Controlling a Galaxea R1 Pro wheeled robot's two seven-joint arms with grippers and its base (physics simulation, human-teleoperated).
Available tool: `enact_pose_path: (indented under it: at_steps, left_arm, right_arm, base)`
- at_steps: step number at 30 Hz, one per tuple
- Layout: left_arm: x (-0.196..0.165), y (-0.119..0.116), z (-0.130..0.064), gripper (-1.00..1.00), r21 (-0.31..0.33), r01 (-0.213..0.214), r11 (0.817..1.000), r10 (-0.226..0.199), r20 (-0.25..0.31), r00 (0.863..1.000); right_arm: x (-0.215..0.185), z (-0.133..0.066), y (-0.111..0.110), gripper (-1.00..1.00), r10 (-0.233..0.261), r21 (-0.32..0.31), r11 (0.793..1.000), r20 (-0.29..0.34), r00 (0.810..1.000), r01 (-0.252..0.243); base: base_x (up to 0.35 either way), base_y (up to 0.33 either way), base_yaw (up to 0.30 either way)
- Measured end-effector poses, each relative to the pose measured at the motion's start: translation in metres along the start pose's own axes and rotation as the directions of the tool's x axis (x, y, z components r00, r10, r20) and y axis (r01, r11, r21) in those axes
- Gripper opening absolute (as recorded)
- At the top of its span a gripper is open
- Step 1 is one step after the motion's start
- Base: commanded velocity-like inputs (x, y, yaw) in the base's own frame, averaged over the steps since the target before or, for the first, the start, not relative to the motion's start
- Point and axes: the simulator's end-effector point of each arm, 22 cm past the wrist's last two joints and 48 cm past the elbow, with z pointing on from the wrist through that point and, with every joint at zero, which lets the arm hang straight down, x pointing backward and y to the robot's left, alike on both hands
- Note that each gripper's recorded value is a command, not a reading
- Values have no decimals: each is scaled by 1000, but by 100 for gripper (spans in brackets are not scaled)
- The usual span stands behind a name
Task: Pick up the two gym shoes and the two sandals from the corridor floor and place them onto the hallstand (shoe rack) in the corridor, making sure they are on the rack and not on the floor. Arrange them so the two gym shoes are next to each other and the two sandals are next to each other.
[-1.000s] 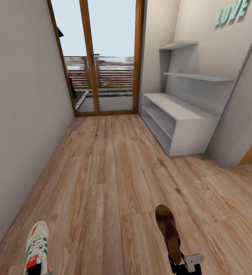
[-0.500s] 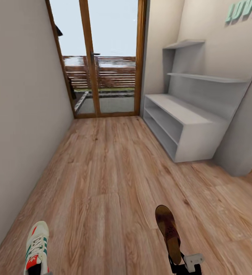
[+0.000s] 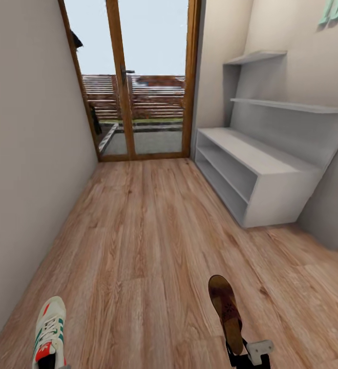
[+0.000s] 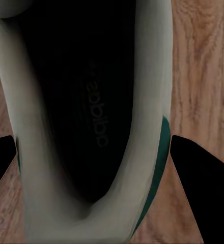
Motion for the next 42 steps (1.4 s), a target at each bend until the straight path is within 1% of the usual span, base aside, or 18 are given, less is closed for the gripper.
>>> enact_pose_path:
  at_steps: [9, 33, 42]
  left_arm:
    - [0, 0, 0, -100, 1, -1, 1000, 1, 0, 1000]
    - [0, 0, 0, -100, 0, 0, 1000, 0, 0, 1000]
    - [0, 0, 0, -100, 0, 0, 1000, 0, 0, 1000]
  right_arm:
    - [0, 0, 0, -100, 1, 1, 1000, -1, 1000, -1]
    - [1, 0, 0, -100, 0, -1, 1000, -2, 1000, 0]
    - [1, 0, 0, -100, 0, 0, 1000, -2, 1000, 0]
  base:
    - [340, 80, 108]
    - [340, 78, 3]
    - [340, 17, 0]
